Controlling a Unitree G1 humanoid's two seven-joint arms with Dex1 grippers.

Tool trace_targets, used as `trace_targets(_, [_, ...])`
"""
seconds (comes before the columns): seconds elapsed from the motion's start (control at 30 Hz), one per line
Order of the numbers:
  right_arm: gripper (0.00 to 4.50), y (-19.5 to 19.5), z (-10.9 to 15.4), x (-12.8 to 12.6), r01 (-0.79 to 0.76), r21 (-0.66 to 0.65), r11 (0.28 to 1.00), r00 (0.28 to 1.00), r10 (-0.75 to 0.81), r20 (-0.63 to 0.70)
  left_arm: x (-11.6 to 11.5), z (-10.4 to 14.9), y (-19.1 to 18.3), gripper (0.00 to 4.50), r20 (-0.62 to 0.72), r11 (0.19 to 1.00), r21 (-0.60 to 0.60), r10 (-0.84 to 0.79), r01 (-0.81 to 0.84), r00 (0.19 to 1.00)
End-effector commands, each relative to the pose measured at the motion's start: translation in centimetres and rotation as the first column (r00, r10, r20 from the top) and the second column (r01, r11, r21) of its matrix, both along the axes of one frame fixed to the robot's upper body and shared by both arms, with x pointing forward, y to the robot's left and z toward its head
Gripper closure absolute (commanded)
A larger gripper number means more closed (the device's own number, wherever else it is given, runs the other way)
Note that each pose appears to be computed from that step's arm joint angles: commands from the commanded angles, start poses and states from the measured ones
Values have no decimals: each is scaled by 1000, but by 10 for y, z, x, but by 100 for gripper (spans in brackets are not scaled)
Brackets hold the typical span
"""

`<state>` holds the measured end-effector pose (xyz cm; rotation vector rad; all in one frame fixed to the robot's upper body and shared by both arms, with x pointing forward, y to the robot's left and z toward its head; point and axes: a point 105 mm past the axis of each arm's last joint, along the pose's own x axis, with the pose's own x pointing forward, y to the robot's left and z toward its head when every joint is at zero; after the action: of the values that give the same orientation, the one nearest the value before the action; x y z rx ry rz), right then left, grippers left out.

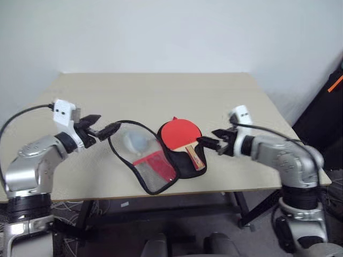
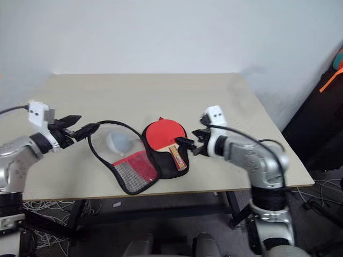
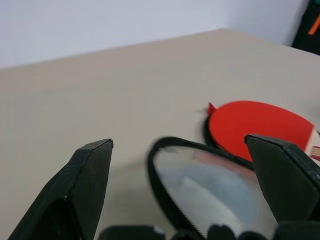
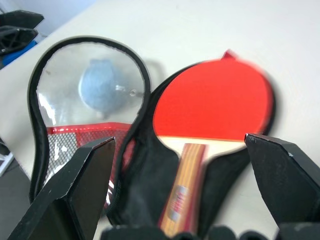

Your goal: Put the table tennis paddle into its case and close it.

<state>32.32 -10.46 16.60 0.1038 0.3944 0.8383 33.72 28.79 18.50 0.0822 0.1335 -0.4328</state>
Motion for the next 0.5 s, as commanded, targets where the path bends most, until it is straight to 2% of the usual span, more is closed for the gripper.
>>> trace_targets(0.03, [2,-15,29,2,-37,23,999,994,35,101,-4,13,21,0,45,999,23,44,-45,998])
trace_targets(0.13, [2,-29,33,9,1,8,1000,993,-2,117,-7,1,37,0,24,995,18,100,-100,995])
trace_targets(0.33, [2,-26,33,7,-4,18,1000,993,2,120,-10,-25,56,0,-17,982,9,189,-189,982])
trace_targets(0.43, [2,-24,32,2,-26,14,1000,993,24,118,-11,-46,33,0,-63,990,-26,135,-137,989])
trace_targets(0.5, [0,-26,32,2,-23,7,1000,993,22,119,-11,-57,15,39,-84,994,-52,88,-93,993])
